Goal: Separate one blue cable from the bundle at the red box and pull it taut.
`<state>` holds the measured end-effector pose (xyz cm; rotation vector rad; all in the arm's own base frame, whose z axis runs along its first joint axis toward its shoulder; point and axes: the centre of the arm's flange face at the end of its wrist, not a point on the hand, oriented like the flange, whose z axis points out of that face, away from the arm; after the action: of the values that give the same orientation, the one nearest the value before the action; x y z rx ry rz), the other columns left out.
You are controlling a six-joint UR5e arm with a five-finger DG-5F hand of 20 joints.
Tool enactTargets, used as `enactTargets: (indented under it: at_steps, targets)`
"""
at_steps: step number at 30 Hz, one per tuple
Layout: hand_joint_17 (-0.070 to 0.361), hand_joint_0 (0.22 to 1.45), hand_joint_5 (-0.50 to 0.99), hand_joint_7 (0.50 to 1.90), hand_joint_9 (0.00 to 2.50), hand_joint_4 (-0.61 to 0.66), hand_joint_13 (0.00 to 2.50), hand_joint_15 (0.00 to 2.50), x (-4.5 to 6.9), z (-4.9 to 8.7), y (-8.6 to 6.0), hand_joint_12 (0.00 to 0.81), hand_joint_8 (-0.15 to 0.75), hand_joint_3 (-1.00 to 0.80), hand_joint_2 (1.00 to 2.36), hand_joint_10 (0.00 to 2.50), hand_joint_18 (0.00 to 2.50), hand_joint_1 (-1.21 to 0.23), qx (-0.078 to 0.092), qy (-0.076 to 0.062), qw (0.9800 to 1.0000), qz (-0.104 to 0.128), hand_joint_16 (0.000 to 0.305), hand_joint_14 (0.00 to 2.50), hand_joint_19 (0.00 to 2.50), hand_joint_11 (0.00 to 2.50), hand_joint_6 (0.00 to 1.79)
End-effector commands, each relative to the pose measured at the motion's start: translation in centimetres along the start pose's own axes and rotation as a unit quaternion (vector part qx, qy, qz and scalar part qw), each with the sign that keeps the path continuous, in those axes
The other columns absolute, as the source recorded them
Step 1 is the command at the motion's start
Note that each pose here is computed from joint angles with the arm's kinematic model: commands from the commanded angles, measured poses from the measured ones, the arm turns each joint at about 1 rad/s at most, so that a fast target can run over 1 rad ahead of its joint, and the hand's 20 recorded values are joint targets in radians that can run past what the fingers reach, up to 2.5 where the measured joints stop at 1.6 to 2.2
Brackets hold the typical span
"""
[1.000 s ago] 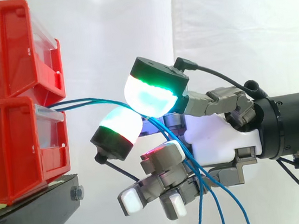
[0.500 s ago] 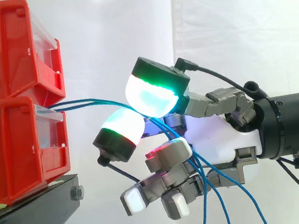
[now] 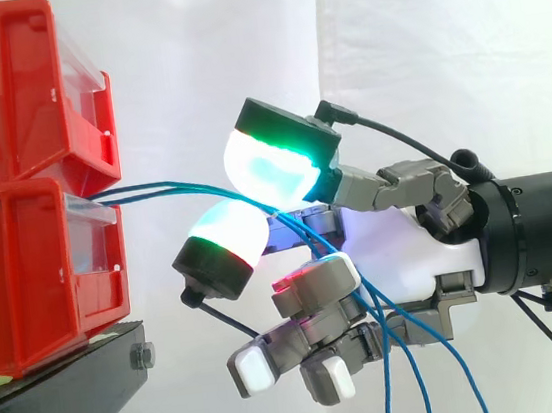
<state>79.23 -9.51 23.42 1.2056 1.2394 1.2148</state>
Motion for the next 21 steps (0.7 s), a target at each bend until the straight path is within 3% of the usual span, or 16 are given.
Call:
enactTargets:
  at_steps: [1,14,18,21]
  targets:
    - [0.119,0.51,-0.13,1.2,1.29,0.03,0.84,0.63,0.06,-0.03,0.11,0.404,0.334,-0.5,1.0,0.02,0.94,-0.56,0.0,0.003,1.0,-0.001,0.053,0.02,0.87,1.25,0.84]
    - [0.114,0.54,-0.13,1.19,1.28,0.03,0.84,0.63,-0.45,-0.24,-0.07,0.394,0.329,-0.5,1.0,0.03,0.92,-0.59,0.006,0.015,0.9998,-0.009,0.051,0.02,0.88,1.24,0.84]
    - [0.109,0.59,-0.13,1.21,1.28,0.03,0.84,0.65,-0.65,-0.35,-0.01,0.386,0.318,-0.5,1.0,0.03,0.91,-0.66,0.008,0.016,0.9998,-0.012,0.049,0.02,0.9,1.26,0.84]
    - [0.108,0.62,-0.14,1.26,1.27,0.02,0.85,0.64,-0.77,-0.48,0.02,0.383,0.319,-0.38,1.01,0.03,0.91,-0.73,0.012,0.015,0.9997,-0.014,0.048,0.02,0.89,1.26,0.84]
